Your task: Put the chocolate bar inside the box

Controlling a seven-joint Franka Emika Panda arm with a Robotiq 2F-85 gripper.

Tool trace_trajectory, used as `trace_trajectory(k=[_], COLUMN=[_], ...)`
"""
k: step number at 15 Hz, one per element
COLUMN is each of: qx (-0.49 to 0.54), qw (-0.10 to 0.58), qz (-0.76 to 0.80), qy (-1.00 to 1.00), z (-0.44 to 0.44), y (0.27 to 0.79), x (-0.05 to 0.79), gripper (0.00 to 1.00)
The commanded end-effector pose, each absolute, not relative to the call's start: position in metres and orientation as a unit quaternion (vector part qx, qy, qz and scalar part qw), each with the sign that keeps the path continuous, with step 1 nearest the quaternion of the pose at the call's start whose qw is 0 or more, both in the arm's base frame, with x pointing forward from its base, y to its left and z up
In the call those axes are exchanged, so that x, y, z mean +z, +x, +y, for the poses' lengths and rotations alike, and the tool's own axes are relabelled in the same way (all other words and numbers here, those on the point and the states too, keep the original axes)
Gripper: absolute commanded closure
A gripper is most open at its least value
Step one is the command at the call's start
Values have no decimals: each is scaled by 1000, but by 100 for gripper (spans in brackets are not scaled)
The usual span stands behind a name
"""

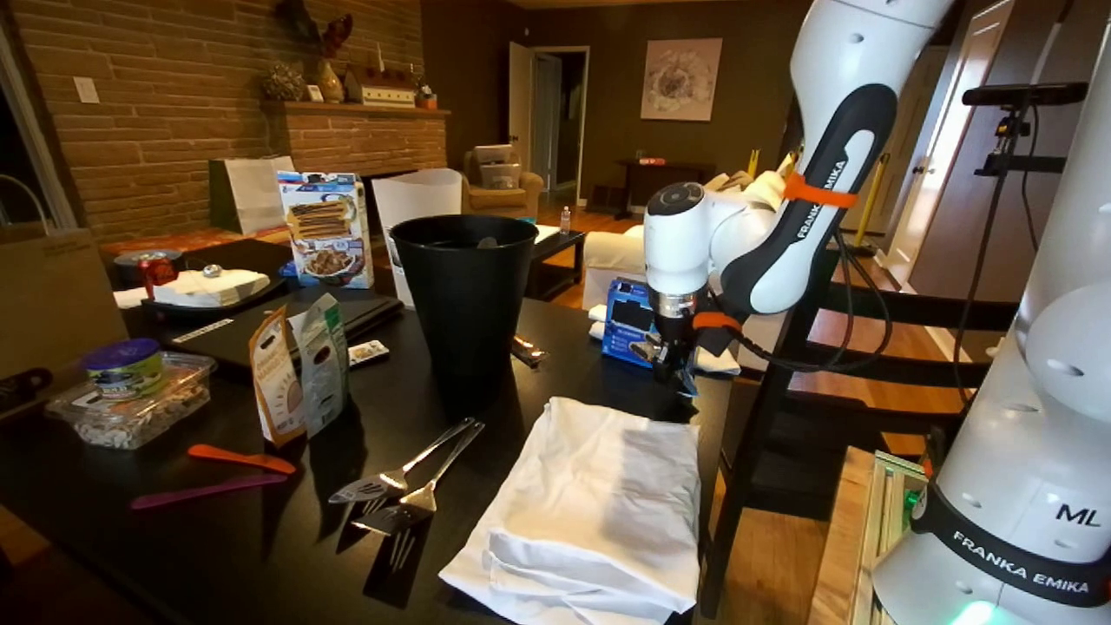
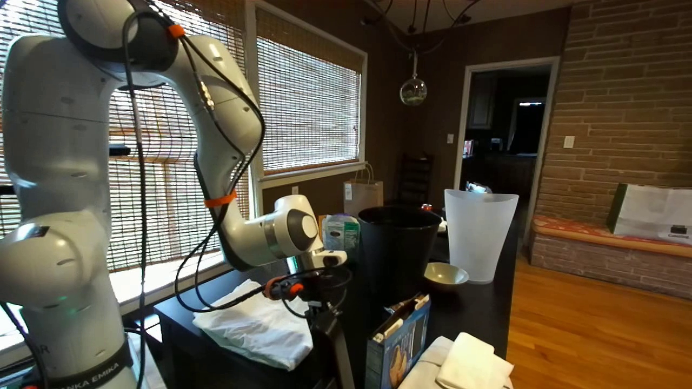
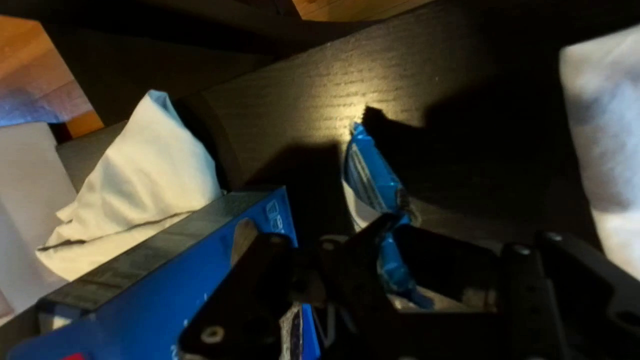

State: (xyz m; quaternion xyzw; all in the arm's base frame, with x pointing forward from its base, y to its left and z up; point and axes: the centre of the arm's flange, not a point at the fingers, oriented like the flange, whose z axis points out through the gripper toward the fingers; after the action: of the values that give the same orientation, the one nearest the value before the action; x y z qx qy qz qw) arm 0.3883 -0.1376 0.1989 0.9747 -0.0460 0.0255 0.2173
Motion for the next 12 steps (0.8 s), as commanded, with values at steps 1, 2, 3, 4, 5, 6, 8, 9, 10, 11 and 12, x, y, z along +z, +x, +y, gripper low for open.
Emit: trace_trajectory(k=[1,2,3,4,5,6,8,9,10,11,12], qx=[40,44,56,61,70,77,76,80,82,82,81], qw=[207,204,215,219,222,221,222,224,225,225,225], qz=[-6,4,11,20,29,39,31,34,36,36,37], qy=[977,978,975,974,972,971,972,971,970,970,970], z=[-134,-135,-138,-141,-144,-146,-144,-145,-145,-145,-145], y=[382,381,384,386,388,389,396,396,396,395,395], x=[259,266,274,283,293,303,280,286,289,289,289], gripper=[100,100,100,100,100,100,100,100,100,100,100])
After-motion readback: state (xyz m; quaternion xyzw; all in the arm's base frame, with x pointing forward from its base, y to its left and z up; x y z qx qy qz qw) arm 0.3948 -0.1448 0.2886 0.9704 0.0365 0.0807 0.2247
